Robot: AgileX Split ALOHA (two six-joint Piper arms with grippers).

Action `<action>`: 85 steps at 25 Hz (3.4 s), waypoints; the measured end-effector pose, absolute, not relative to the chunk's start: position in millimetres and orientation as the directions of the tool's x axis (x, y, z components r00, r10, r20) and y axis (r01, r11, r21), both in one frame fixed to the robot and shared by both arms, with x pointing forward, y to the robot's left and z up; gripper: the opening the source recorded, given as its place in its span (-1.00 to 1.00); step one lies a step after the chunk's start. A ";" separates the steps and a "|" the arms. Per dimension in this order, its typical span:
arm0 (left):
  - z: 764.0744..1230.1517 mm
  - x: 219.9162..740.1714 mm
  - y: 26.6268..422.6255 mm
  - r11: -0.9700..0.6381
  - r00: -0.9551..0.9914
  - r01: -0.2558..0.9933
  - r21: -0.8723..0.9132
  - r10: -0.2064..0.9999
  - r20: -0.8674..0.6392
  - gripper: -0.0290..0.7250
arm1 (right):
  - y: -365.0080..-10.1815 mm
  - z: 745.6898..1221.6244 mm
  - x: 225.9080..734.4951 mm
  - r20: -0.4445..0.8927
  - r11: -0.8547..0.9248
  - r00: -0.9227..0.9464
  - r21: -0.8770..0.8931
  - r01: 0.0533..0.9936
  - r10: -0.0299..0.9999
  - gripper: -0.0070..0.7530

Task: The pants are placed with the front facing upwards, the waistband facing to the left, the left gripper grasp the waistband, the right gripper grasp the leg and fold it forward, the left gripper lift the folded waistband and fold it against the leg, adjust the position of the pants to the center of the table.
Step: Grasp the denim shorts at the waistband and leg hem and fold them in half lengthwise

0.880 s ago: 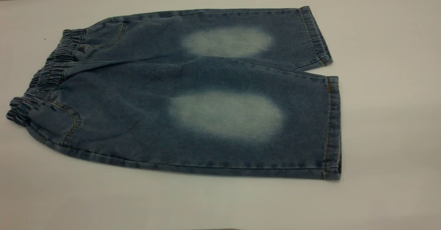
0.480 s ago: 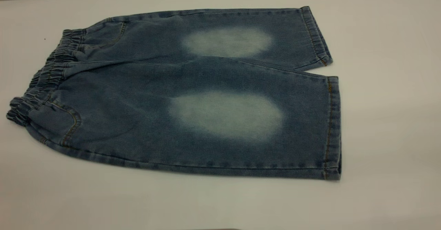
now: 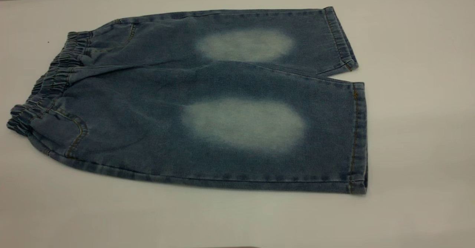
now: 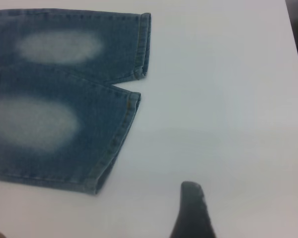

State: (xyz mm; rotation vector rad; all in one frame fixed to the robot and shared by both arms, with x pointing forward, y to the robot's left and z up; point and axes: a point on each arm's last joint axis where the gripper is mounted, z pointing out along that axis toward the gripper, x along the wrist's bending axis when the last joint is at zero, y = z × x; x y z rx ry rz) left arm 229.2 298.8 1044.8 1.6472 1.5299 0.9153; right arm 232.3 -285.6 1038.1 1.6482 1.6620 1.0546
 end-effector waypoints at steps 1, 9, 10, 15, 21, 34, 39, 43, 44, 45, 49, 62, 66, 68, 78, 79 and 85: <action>1044.8 229.2 298.8 -0.058 0.053 0.504 0.862 0.998 0.036 0.63 | -285.6 1038.1 232.3 0.133 -0.069 -0.081 0.838 0.541 0.988 0.19; 1044.8 229.2 298.8 -0.058 0.053 0.504 0.862 0.998 0.036 0.63 | -285.6 1038.1 232.3 0.133 -0.069 -0.081 0.838 0.541 0.988 0.19; 1044.8 229.2 298.8 -0.058 0.053 0.504 0.862 0.998 0.036 0.63 | -285.6 1038.1 232.3 0.133 -0.069 -0.081 0.838 0.541 0.988 0.19; 1044.8 229.2 298.8 -0.058 0.053 0.504 0.862 0.998 0.036 0.63 | -285.6 1038.1 232.3 0.133 -0.069 -0.081 0.838 0.541 0.988 0.19; 1044.8 229.2 298.8 -0.058 0.053 0.504 0.862 0.998 0.036 0.63 | -284.8 1038.3 232.2 0.142 -0.073 -0.087 0.837 0.542 0.986 0.19; 1049.3 231.7 298.8 -0.029 0.038 0.491 0.870 0.999 0.012 0.63 | -283.7 1042.9 237.7 0.158 -0.083 -0.090 0.830 0.551 0.983 0.19; 1076.1 263.4 299.0 0.041 0.001 0.507 0.861 0.999 -0.048 0.63 | -277.6 1050.5 270.4 0.233 -0.115 -0.108 0.767 0.631 0.966 0.27; 1095.5 302.4 299.2 0.062 -0.016 0.569 0.820 0.998 -0.065 0.63 | -269.8 1048.8 306.7 0.288 -0.091 -0.161 0.696 0.712 0.944 0.43; 1098.5 314.1 299.3 0.072 -0.024 0.591 0.803 0.997 -0.072 0.63 | -267.8 1046.7 315.8 0.295 -0.069 -0.184 0.678 0.732 0.938 0.46; 1099.4 325.9 299.5 0.082 -0.033 0.616 0.784 0.996 -0.078 0.63 | -265.0 1045.4 323.3 0.312 -0.055 -0.211 0.666 0.744 0.927 0.48; 1097.7 372.1 300.9 0.109 -0.068 0.671 0.733 0.994 -0.086 0.63 | -253.3 1036.1 356.4 0.431 -0.052 -0.266 0.598 0.800 0.862 0.50; 1007.0 477.0 317.8 0.187 -0.182 0.863 0.469 0.982 -0.057 0.63 | -242.8 989.4 429.8 0.615 -0.154 -0.196 0.468 0.870 0.763 0.50; 986.6 493.7 330.2 0.197 -0.197 0.898 0.393 0.980 -0.041 0.63 | -244.9 977.4 437.7 0.607 -0.164 -0.154 0.435 0.885 0.779 0.50; 980.4 503.9 331.3 0.192 -0.187 0.908 0.371 0.981 -0.051 0.63 | -245.4 972.2 441.9 0.607 -0.165 -0.138 0.416 0.894 0.783 0.50; 927.5 556.5 332.8 0.206 -0.189 0.951 0.229 0.978 -0.092 0.63 | -245.5 965.6 464.3 0.609 -0.163 -0.124 0.395 0.904 0.783 0.50; 923.3 561.0 333.3 0.210 -0.193 0.952 0.221 0.977 -0.093 0.63 | -245.5 965.8 464.6 0.610 -0.166 -0.125 0.397 0.903 0.782 0.50; 896.0 580.3 335.5 0.262 -0.249 0.951 0.163 0.963 -0.099 0.63 | -245.6 966.2 466.2 0.610 -0.172 -0.129 0.411 0.895 0.782 0.50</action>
